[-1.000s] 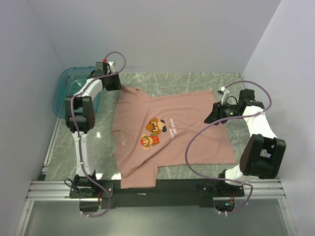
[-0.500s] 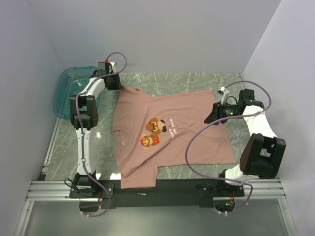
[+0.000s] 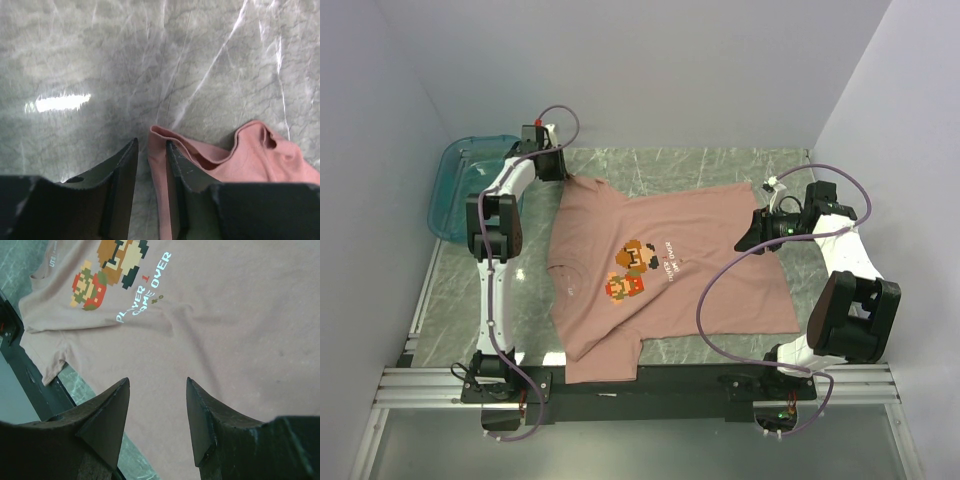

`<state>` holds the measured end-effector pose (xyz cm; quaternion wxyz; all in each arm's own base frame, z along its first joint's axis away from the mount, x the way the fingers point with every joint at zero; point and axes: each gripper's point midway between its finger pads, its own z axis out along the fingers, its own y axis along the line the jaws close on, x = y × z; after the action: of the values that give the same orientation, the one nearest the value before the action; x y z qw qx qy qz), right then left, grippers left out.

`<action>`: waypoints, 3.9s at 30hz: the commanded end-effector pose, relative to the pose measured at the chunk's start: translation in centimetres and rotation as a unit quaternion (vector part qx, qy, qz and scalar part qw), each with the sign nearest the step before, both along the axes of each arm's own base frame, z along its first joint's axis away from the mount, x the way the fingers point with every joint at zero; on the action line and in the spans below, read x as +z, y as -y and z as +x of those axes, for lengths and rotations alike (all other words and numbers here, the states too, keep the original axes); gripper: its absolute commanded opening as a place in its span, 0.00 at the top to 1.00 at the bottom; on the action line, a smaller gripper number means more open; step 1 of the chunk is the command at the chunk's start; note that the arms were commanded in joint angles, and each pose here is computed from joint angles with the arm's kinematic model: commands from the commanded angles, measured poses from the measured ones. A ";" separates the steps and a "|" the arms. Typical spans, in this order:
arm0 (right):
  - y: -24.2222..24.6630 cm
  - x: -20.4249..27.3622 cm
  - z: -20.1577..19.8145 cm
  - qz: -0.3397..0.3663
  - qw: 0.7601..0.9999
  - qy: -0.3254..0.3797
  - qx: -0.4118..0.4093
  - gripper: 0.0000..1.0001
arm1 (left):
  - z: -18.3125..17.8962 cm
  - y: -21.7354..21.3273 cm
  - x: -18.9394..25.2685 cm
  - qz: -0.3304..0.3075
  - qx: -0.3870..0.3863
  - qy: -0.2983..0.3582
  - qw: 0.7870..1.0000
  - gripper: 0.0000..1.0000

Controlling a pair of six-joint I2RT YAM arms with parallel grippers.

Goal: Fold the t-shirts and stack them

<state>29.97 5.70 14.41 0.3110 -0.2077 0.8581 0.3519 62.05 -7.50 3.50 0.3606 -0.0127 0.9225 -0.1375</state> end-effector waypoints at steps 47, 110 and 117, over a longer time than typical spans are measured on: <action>2.6 2.3 5.7 -0.044 0.997 0.035 -0.053 0.44 | -4.5 1.1 13.1 -0.013 0.010 0.127 0.992 1.00; 8.5 -8.2 30.1 -0.143 0.941 -0.059 -0.301 0.91 | -4.9 2.7 12.0 -0.045 -0.034 0.104 0.993 1.00; 7.6 -3.8 27.4 -0.144 0.952 -0.007 -0.270 1.00 | -5.6 2.7 14.1 -0.046 -0.036 0.123 0.991 1.00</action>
<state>57.10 -2.48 2.95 0.2752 0.0367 0.9518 0.1306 56.60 -9.82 13.41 0.4259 0.0004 0.8855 -0.1856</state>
